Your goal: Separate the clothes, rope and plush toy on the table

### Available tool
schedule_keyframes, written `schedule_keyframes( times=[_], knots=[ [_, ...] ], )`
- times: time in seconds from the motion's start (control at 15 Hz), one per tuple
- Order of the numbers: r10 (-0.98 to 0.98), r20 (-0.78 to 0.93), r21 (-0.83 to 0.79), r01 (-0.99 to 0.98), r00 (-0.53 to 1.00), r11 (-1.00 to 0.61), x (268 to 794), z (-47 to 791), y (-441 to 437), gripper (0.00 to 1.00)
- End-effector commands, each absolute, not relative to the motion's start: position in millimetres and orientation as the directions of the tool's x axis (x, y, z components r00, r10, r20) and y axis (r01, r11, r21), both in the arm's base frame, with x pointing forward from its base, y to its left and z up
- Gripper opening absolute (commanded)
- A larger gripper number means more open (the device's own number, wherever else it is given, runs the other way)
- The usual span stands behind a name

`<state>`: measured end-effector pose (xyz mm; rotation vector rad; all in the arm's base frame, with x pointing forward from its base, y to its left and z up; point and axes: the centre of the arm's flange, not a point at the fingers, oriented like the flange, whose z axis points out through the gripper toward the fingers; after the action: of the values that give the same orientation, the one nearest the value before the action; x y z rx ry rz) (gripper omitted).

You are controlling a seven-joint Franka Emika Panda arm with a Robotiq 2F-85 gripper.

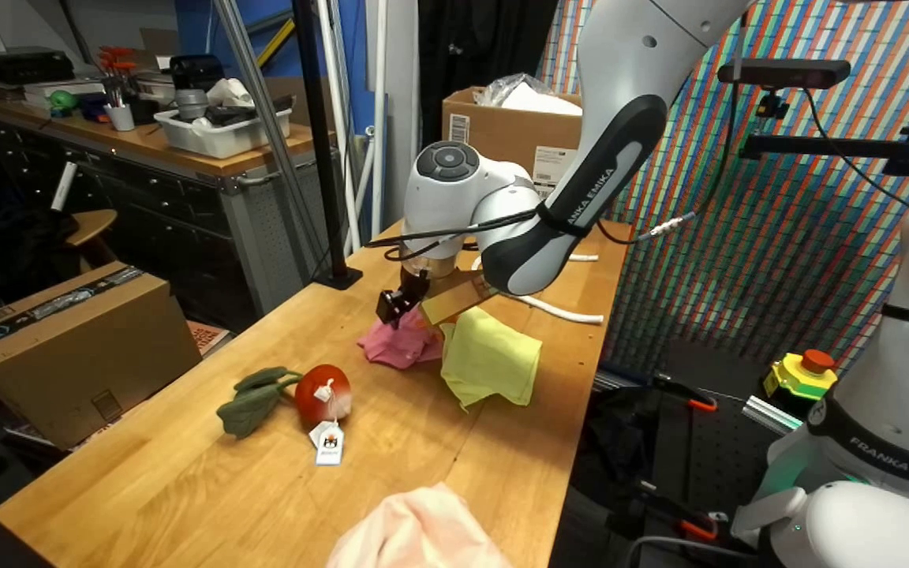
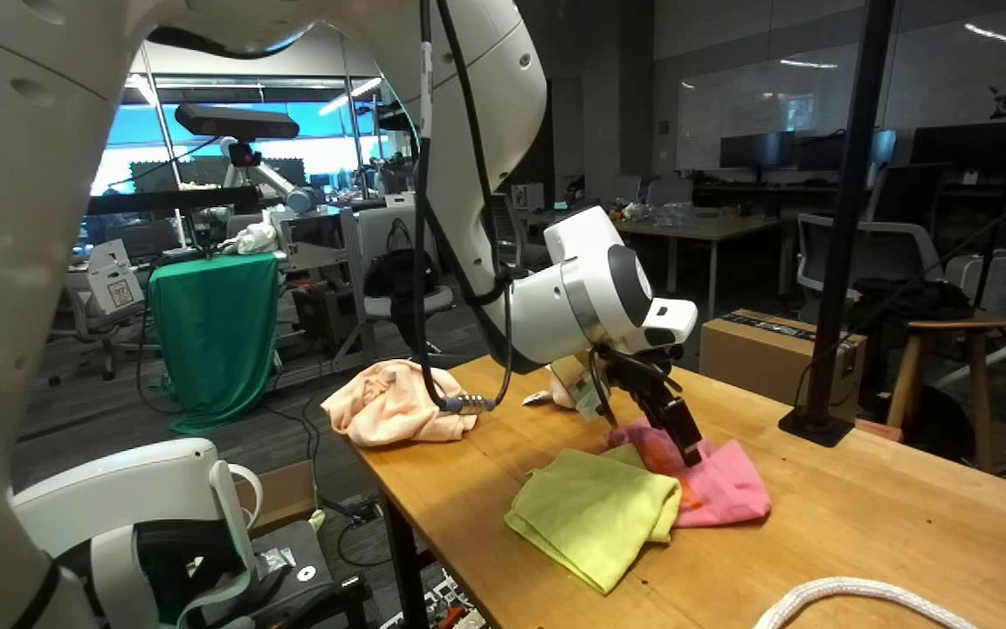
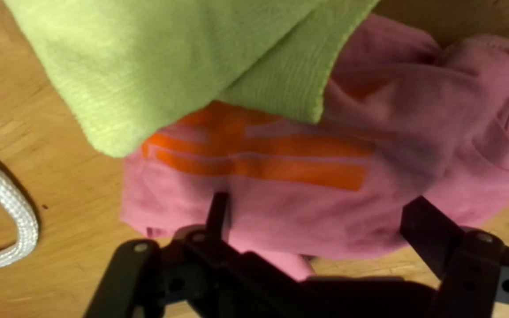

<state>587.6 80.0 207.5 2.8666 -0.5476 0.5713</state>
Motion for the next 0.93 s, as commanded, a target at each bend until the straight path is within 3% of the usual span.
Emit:
schedule_keyframes(
  times=[0.0,0.87],
  knots=[
    [-0.324,0.436,0.094,-0.401,0.839,-0.911,606,208,74,1.00],
    [-0.323,0.431,0.113,-0.405,0.843,-0.907,612,191,70,1.00]
  ],
)
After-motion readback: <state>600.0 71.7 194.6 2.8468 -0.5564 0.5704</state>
